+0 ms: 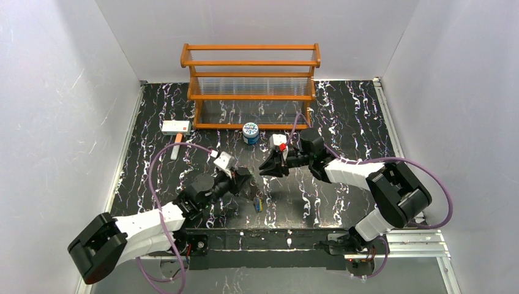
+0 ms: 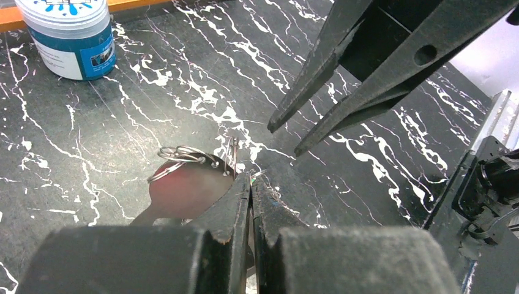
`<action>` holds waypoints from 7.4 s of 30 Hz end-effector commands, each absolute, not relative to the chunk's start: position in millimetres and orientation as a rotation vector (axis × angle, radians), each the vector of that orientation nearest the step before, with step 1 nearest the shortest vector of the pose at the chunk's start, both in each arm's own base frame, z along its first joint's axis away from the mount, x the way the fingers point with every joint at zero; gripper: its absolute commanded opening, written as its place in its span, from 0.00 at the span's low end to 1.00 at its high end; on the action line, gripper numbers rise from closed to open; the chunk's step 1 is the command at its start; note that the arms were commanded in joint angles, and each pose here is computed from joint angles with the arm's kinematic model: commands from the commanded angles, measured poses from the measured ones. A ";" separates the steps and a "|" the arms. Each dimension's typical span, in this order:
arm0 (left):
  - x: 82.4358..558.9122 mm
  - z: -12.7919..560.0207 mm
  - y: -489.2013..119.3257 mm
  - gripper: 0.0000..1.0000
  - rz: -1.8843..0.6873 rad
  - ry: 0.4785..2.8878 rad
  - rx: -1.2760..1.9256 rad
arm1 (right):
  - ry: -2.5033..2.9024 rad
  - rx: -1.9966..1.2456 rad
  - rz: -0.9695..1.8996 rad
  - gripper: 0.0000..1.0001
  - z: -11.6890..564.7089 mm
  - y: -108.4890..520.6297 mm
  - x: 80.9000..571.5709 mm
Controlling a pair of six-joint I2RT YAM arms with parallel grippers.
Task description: Put the keys on the keyring
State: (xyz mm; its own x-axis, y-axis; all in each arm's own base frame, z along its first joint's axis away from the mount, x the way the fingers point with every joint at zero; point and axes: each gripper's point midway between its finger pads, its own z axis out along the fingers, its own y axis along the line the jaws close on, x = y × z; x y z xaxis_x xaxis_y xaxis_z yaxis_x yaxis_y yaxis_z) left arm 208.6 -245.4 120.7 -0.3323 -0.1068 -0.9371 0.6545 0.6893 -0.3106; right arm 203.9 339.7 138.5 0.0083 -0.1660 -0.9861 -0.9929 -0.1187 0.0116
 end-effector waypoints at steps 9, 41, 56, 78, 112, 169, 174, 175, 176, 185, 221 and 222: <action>226.6 113.1 -292.4 0.00 -0.960 1.723 0.672 | 1.371 -1.369 1.142 0.30 125.9 315.4 212.2; 201.8 137.4 -317.3 0.00 -1.284 1.285 0.875 | 1.383 -1.374 1.171 0.37 106.2 286.7 183.1; 198.2 149.9 -317.0 0.00 -1.291 1.243 0.884 | 1.392 -1.399 1.265 0.37 98.8 296.4 184.7; 195.6 158.7 -315.3 0.00 -1.287 1.212 0.888 | 1.350 -1.360 1.337 0.33 110.6 298.4 182.4; 195.3 168.0 -316.2 0.00 -1.300 1.191 0.882 | 1.340 -1.325 1.402 0.17 110.1 312.9 187.8; 189.8 55.5 -307.8 0.28 -1.004 1.481 1.380 | 1.684 -1.804 0.842 0.01 66.7 312.2 182.0; 191.8 58.8 -306.8 0.23 -0.972 1.442 1.329 | 1.659 -1.757 0.876 0.01 67.5 314.0 177.6; 193.1 63.2 -304.9 0.23 -0.954 1.420 1.303 | 1.658 -1.746 0.878 0.01 66.1 313.6 177.0; 192.9 65.7 -301.9 0.23 -0.938 1.404 1.282 | 1.657 -1.736 0.881 0.01 65.1 312.9 175.9; 187.9 80.7 -280.4 0.30 -0.860 1.316 1.145 | 1.573 -1.688 0.872 0.01 64.8 306.0 171.6; 188.4 55.2 -314.0 0.00 -0.946 1.329 1.227 | 1.521 -1.676 0.914 0.01 79.2 310.7 170.5; 189.6 56.7 -313.6 0.00 -0.943 1.337 1.214 | 1.523 -1.669 0.917 0.01 80.3 311.1 171.6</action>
State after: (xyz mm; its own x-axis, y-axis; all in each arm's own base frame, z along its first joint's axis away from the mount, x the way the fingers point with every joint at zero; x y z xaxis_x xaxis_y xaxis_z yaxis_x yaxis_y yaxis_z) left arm 181.3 -310.8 46.8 0.0426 0.1764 -0.9834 0.9880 0.1391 0.0677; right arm 164.9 300.4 57.9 0.0326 -0.5714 -0.8200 -0.9979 -0.0646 0.0054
